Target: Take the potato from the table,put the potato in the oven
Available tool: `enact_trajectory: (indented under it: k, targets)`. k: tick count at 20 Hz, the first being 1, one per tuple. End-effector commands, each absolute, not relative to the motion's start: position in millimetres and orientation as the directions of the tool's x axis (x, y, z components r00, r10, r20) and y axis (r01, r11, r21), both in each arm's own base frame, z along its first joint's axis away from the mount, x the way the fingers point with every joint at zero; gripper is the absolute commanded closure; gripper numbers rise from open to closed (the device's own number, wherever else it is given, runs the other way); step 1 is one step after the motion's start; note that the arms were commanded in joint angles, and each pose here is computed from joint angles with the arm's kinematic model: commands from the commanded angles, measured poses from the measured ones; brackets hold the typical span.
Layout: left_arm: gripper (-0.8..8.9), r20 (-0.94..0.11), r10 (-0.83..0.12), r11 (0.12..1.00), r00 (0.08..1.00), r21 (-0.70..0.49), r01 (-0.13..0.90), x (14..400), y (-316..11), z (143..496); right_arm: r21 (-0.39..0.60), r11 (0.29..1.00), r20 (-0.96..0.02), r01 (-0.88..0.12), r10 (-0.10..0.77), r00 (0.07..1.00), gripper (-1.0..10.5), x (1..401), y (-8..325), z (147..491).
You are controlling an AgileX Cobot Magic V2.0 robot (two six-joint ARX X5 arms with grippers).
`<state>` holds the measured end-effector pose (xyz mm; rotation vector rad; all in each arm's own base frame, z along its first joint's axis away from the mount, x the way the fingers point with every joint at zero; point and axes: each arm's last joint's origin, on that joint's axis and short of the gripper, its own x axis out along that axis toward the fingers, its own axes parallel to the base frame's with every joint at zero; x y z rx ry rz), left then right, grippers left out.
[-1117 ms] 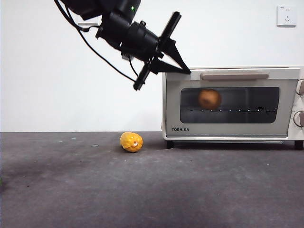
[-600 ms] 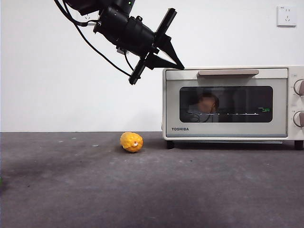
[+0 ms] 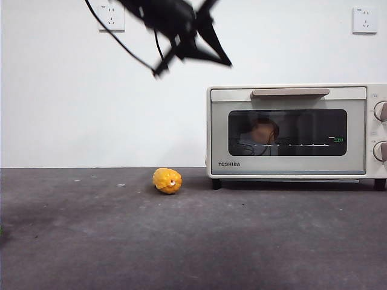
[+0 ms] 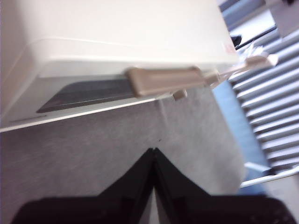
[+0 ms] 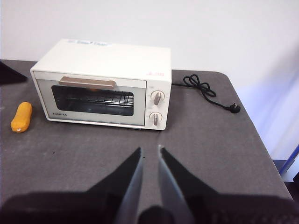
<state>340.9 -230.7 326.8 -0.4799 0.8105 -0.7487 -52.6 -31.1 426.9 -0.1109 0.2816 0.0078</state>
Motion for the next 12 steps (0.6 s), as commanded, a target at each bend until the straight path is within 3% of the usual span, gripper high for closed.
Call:
enact_trajectory:
  k: [1, 4, 7, 12]
  targets:
    - [8.21, -0.532, -0.662, 0.749, 0.528, -0.442, 0.494, 319.9, -216.6, 347.7, -0.111, 0.993, -0.294, -0.025, -0.009, 0.956, 8.8, -54.0, -31.7, 424.6]
    - [8.20, -0.548, -0.589, 0.805, 0.595, -0.332, 0.492, 294.3, -196.6, 375.3, -0.111, 0.993, -0.293, -0.025, -0.009, 0.956, 8.8, -54.0, -31.8, 424.7]
    - [8.18, -0.500, -0.555, 0.829, 0.665, -0.271, 0.489, 263.5, -174.2, 408.8, -0.111, 0.993, -0.293, -0.025, -0.009, 0.956, 8.8, -54.0, -31.8, 424.7]
    - [8.18, -0.343, -0.588, 0.809, 0.733, -0.274, 0.520, 209.1, -136.3, 458.8, -0.111, 0.993, -0.293, -0.025, -0.009, 0.956, 8.8, -54.0, -31.8, 424.7]
